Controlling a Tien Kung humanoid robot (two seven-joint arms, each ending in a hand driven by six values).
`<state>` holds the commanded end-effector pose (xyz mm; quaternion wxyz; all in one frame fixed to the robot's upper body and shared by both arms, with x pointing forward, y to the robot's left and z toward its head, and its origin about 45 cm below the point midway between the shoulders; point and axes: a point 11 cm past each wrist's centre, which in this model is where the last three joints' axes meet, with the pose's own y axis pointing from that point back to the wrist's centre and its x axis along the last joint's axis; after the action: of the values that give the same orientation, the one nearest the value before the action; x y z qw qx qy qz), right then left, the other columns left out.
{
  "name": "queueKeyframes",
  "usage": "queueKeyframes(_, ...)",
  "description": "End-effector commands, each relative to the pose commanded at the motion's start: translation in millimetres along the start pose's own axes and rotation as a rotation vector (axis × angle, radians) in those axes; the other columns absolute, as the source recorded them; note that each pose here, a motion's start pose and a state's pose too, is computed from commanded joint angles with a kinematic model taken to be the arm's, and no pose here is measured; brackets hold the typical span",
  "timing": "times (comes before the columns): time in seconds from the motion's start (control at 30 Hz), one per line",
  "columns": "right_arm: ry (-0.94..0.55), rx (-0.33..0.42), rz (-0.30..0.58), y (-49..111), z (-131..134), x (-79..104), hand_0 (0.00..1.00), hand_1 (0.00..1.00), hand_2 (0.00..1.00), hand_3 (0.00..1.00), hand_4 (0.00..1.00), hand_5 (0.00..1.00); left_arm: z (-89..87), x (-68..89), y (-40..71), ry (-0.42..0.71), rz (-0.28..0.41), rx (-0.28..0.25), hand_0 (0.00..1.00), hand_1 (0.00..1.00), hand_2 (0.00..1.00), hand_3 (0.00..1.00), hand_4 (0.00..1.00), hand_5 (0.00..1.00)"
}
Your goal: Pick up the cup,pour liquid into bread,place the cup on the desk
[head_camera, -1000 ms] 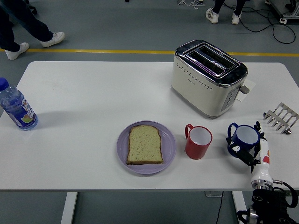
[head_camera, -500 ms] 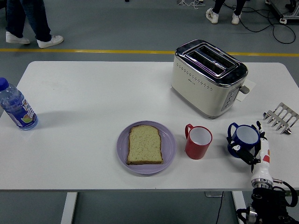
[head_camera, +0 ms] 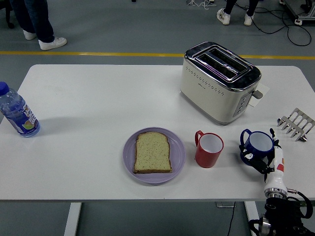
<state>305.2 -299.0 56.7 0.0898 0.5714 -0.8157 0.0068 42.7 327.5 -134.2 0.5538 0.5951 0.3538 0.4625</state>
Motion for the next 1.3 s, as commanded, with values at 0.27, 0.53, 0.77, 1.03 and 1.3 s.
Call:
queueKeyframes(0.27,-0.01,-0.013,0.019,-0.8,1.3,2.2,0.689,0.603,0.781,0.834,0.905,0.049,0.6,0.2,0.0,-0.001,0.0,-0.001,0.635,0.646,0.655,0.552,0.324,0.838)
queueKeyframes(0.53,-0.021,-0.021,0.033,-0.7,1.8,3.6,0.591,0.532,0.671,0.746,0.882,0.06,0.2,0.1,0.0,-0.001,0.001,-0.001,0.635,0.646,0.656,0.552,0.324,0.837)
queueKeyframes(0.77,-0.03,-0.024,0.048,-1.4,1.0,6.3,0.559,0.505,0.627,0.713,0.86,0.028,0.4,0.2,0.0,-0.002,0.001,-0.001,0.635,0.646,0.656,0.552,0.323,0.837)
queueKeyframes(1.03,-0.042,-0.003,0.049,-2.7,-5.6,7.9,0.544,0.485,0.608,0.675,0.831,0.002,-1.8,-0.2,0.0,0.0,0.0,0.003,0.635,0.645,0.656,0.552,0.324,0.836)
queueKeyframes(1.3,-0.05,0.071,0.033,-5.4,-27.4,9.0,0.467,0.414,0.564,0.641,0.785,0.002,-6.4,-1.5,-0.1,-0.002,-0.002,0.011,0.635,0.646,0.657,0.552,0.324,0.836)
